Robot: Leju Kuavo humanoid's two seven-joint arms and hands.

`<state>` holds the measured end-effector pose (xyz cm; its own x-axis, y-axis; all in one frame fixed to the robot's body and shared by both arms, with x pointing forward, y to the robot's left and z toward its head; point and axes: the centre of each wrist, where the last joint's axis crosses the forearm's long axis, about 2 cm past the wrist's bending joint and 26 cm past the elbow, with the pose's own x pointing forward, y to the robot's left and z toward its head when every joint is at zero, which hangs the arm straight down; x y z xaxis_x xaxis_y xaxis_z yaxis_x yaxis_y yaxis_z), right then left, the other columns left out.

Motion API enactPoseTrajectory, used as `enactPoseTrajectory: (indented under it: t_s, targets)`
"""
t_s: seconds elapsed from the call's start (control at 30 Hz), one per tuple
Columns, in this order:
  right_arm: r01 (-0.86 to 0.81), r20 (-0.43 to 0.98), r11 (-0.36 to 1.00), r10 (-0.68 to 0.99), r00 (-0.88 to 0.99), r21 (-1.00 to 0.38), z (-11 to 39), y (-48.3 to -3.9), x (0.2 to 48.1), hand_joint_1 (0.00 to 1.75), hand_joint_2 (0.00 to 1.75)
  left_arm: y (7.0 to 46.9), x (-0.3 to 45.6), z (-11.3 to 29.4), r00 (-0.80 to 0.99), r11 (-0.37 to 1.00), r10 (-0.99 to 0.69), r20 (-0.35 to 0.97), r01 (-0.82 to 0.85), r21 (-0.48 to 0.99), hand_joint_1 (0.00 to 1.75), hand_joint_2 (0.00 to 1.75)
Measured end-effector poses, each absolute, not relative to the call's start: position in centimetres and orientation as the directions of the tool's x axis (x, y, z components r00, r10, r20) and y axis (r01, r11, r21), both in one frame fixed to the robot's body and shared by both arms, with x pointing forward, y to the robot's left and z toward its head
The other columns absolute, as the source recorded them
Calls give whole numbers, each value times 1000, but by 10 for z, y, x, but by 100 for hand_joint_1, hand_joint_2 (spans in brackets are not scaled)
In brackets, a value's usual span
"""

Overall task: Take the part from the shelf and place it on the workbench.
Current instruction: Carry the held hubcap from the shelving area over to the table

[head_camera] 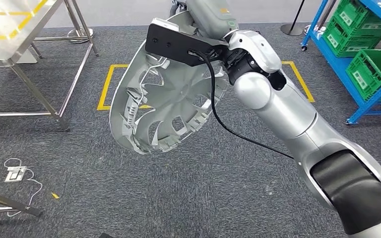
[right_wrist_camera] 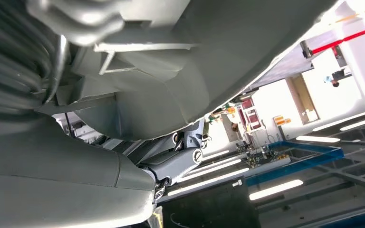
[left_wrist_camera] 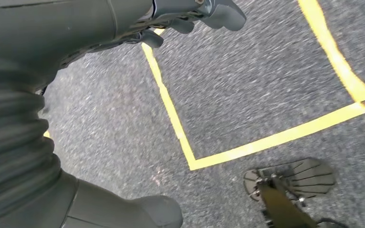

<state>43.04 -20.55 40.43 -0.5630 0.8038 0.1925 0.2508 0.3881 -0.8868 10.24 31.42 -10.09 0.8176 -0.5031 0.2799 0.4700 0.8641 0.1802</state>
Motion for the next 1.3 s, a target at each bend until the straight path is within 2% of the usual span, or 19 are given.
enactPoseTrajectory:
  t_s: [1.3]
  targets:
    - [271,174,386,799,-575,-882,416,-197,425,175,175,317,102,-101,811,859,-512,285,482,172,0,175]
